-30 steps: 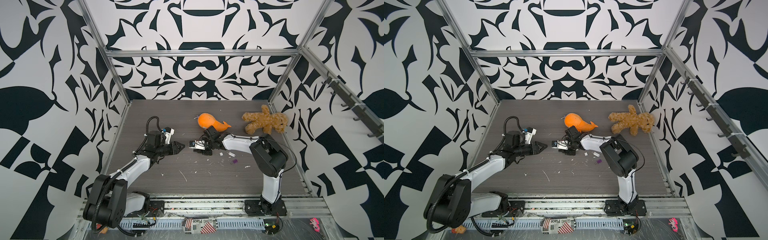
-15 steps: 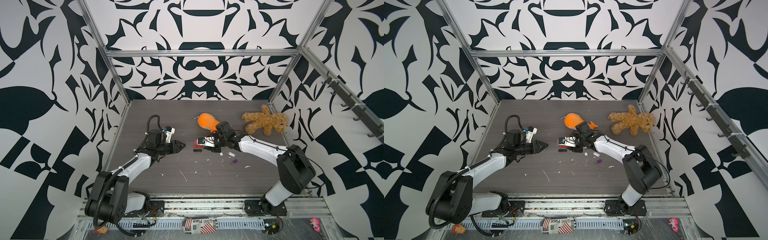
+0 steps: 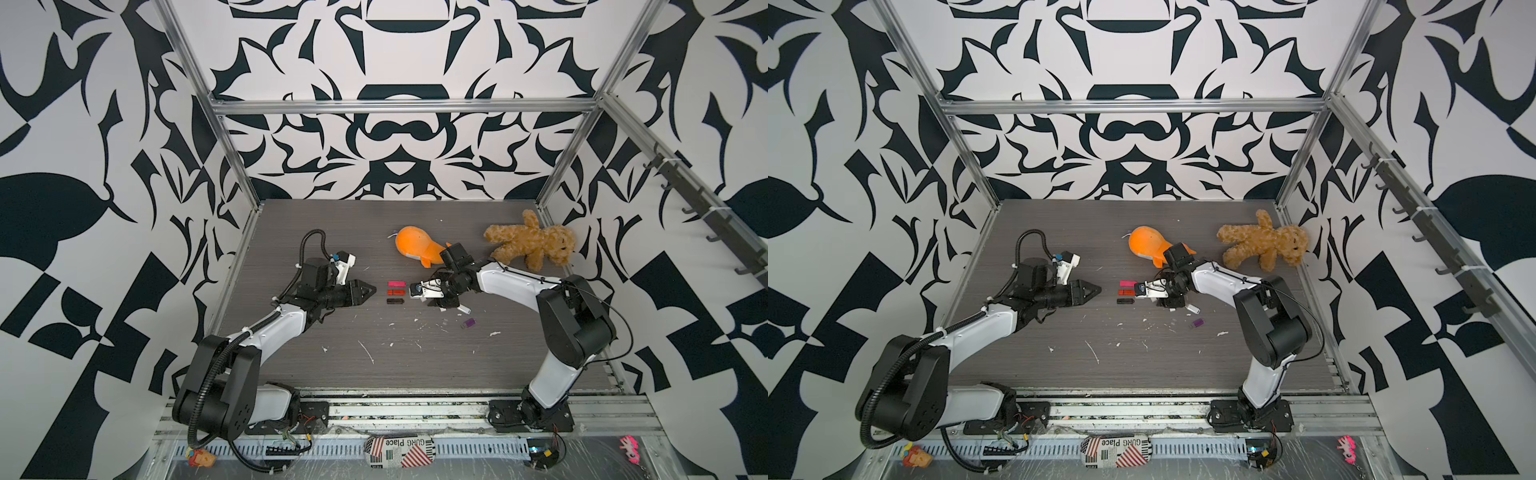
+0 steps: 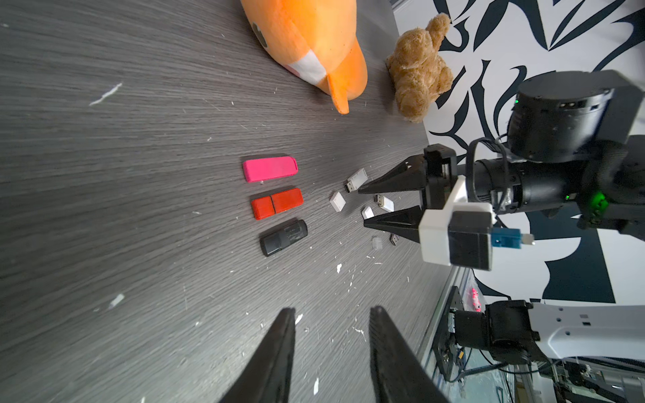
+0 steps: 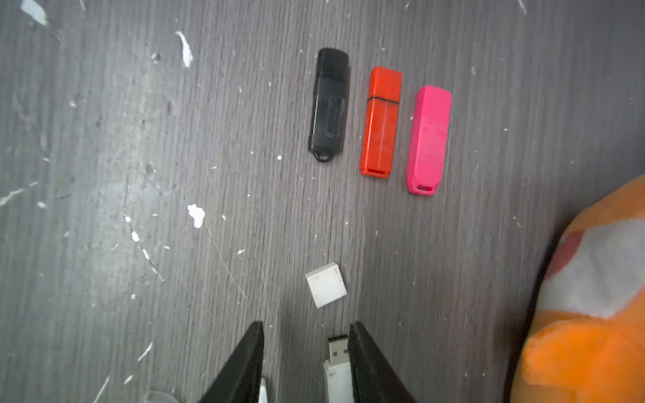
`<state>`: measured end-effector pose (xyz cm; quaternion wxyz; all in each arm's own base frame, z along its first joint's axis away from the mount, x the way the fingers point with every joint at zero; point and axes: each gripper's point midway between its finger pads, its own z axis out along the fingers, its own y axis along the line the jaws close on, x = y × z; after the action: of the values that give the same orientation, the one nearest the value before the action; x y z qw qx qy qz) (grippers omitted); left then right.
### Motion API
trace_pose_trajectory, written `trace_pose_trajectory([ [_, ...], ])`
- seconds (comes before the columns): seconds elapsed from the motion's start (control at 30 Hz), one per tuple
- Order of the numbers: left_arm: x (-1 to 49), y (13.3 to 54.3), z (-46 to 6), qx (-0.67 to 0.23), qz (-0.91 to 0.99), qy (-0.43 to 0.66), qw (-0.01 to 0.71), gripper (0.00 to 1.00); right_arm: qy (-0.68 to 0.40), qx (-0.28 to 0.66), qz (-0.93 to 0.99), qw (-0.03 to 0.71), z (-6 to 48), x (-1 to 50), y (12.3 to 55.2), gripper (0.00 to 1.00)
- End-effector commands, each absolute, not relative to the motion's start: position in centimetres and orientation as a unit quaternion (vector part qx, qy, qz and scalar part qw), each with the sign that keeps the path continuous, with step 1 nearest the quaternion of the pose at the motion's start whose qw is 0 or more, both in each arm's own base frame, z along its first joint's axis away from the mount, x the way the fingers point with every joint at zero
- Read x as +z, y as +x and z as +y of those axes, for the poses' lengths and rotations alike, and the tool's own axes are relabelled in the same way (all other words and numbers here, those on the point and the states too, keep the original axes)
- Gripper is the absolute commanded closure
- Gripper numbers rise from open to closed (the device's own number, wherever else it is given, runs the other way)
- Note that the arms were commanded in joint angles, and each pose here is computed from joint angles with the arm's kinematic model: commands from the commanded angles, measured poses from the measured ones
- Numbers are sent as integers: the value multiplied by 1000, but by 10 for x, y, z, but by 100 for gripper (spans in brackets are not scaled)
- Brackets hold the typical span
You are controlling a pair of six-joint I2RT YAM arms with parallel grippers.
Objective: Close the usb drive cover
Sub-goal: Pick up the cover from the center of the board.
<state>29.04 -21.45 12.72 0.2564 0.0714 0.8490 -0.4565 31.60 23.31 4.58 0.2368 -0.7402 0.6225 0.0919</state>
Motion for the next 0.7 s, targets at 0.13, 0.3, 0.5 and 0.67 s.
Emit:
trace_pose_trajectory([
  [0.13,134,296,-218,-464,842,78,264,61,-754,83,606,240,238,54,330,56],
  [0.3,130,296,-220,-467,843,78,257,61,-755,90,607,233,241,49,333,56],
  [0.5,127,296,-221,-468,843,78,252,61,-758,100,607,217,242,41,332,58],
  [0.67,125,297,-221,-468,845,78,247,61,-760,107,608,204,242,35,332,60],
])
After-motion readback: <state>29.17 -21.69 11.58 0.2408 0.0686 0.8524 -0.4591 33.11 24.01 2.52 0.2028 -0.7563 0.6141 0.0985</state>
